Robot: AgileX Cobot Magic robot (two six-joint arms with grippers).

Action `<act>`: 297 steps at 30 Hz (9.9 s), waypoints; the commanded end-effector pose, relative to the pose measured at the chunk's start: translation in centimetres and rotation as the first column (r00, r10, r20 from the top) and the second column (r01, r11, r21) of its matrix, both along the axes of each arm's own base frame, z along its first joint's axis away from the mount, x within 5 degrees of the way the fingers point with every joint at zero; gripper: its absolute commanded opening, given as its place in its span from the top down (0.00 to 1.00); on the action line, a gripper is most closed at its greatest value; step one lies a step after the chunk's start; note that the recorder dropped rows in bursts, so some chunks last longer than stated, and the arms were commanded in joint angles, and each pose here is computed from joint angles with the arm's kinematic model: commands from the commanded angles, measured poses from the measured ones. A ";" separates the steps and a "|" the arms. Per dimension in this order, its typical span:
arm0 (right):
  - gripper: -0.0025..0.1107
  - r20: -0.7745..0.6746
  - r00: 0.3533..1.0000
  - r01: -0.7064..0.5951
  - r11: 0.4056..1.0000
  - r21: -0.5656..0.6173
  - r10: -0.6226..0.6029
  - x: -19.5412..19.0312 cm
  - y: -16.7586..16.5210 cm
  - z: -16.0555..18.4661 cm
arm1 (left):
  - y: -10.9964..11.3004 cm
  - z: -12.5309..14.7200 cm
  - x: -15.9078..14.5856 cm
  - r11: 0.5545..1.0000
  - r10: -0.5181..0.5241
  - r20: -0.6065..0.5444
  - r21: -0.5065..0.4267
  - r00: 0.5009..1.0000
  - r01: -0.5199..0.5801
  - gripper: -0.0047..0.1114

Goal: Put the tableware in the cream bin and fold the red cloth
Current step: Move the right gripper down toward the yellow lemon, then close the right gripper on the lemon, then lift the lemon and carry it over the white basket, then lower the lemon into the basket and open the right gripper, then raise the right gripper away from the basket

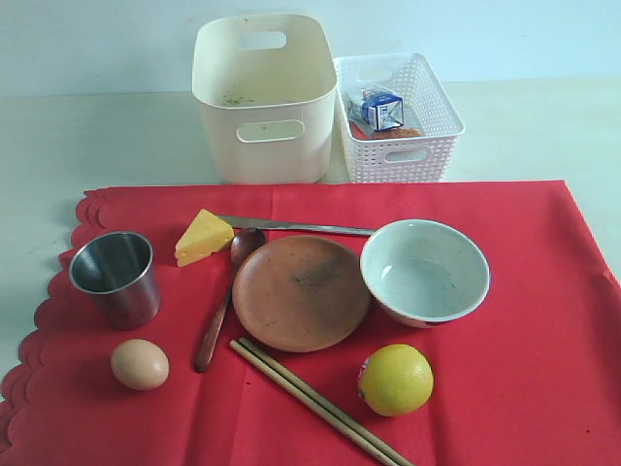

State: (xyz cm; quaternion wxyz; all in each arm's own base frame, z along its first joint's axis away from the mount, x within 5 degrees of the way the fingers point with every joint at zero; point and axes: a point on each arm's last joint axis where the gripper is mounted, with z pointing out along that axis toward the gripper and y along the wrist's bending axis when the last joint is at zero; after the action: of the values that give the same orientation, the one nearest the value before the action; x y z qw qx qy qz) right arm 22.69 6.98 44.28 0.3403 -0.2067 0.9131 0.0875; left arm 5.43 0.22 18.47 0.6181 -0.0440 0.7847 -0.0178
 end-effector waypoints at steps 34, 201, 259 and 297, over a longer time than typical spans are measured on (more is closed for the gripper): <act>0.36 -0.011 0.501 -0.865 0.501 0.018 0.865 -6.2 3.0 -15.2 | 0.0 0.0 0.0 1.000 -0.006 0.007 -0.002 1.000 0.006 0.95; 0.98 -0.083 0.988 -0.137 0.989 -0.052 0.132 6.8 6.4 -10.8 | 0.0 0.0 0.0 1.000 -0.006 0.007 -0.002 1.000 0.006 0.95; 0.72 -0.305 0.949 -0.051 0.994 0.096 0.078 27.4 5.0 -28.1 | 0.0 0.0 0.0 1.000 -0.006 0.007 -0.002 1.000 0.006 0.95; 0.36 -0.215 0.972 -0.083 0.994 0.067 0.095 25.2 4.4 -19.3 | 0.0 0.0 0.0 1.000 -0.006 0.007 -0.002 1.000 0.006 0.95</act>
State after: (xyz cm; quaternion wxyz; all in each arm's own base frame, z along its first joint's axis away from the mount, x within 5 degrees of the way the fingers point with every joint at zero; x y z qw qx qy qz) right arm 48.41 11.55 23.00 0.2311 -0.2260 0.9339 0.1526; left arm 5.43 0.22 18.47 0.6181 -0.0440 0.7847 -0.0178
